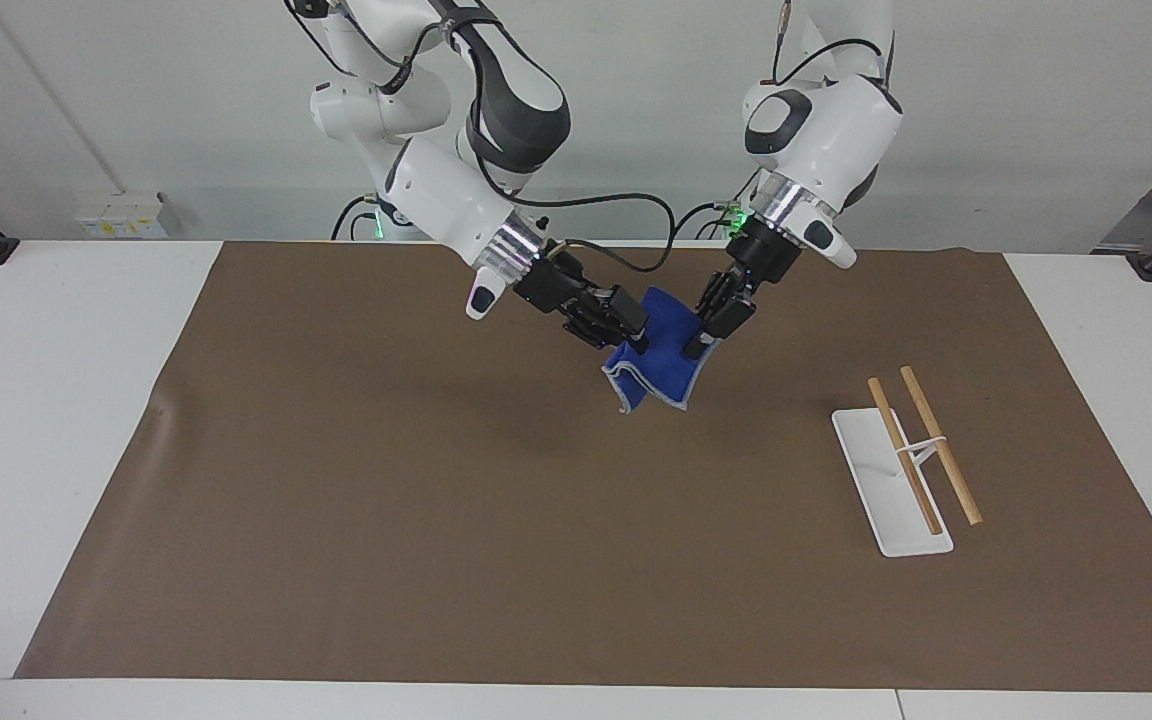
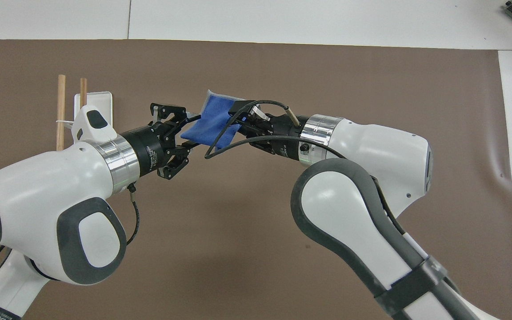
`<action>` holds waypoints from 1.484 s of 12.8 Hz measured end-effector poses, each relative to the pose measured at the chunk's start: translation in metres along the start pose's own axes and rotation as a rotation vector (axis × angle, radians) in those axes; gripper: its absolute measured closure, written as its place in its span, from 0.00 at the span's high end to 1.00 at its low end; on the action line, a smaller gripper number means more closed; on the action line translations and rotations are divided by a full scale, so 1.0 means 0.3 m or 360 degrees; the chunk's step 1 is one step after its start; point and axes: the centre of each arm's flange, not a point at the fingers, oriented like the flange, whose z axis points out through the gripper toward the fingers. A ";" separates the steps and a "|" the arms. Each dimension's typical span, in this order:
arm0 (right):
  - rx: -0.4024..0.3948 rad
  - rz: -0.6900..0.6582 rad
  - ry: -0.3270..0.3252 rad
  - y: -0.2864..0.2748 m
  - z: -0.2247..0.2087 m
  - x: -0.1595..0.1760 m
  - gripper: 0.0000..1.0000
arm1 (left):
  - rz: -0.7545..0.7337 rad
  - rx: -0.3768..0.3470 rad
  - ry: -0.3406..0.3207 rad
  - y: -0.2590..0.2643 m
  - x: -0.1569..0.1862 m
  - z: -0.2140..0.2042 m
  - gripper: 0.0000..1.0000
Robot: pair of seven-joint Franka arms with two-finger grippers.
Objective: Right arm passes towel to left arm to hang
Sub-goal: 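Grasp the towel with the left gripper while the right gripper holds, then release the towel from the right gripper and draw it back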
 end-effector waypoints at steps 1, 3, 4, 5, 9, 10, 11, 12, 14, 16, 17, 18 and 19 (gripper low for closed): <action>0.0000 0.0000 0.0000 0.000 0.000 0.000 0.12 | 0.0003 0.0002 -0.0002 -0.001 -0.004 0.001 0.29; 0.0000 0.0000 0.0000 0.000 0.000 0.000 0.12 | 0.0019 0.0006 -0.0005 -0.003 -0.008 0.003 0.19; 0.0000 0.0000 0.0000 0.000 0.000 0.000 0.12 | 0.0060 0.0010 -0.0007 -0.005 -0.009 0.005 0.05; 0.0000 0.0000 0.0000 0.000 0.000 0.000 0.12 | 0.0114 0.0013 -0.0007 -0.007 -0.009 0.007 0.02; 0.0000 -0.0001 -0.0001 0.000 0.000 -0.001 0.12 | 0.0224 0.0011 -0.0002 -0.004 0.004 0.005 0.02; -0.0002 0.0000 0.0000 0.003 0.000 -0.001 0.12 | 0.0243 0.0009 0.0000 -0.002 0.009 0.004 0.02; -0.0011 0.0006 0.0003 0.014 -0.002 0.002 0.22 | 0.0247 0.0005 0.0007 0.002 0.023 0.000 0.02; -0.0022 0.0016 0.0015 0.031 -0.012 0.012 0.34 | 0.0242 -0.0002 0.0019 0.008 0.044 -0.007 0.02; -0.0046 0.0056 0.0069 0.084 -0.067 0.061 0.59 | 0.0231 -0.0028 0.0071 0.031 0.139 -0.037 0.02; -0.0072 0.0069 0.0125 0.124 -0.131 0.093 0.87 | 0.0229 -0.0048 0.0138 0.054 0.273 -0.084 0.02; -0.0103 0.0043 0.0157 0.143 -0.164 0.104 0.99 | 0.0236 -0.0050 0.0169 0.062 0.342 -0.112 0.02; -0.0147 -0.0001 0.0191 0.159 -0.199 0.114 1.00 | 0.0244 -0.0047 0.0198 0.065 0.412 -0.140 0.02; -0.0191 -0.0048 0.0220 0.173 -0.229 0.120 1.00 | 0.0251 -0.0042 0.0228 0.063 0.481 -0.165 0.02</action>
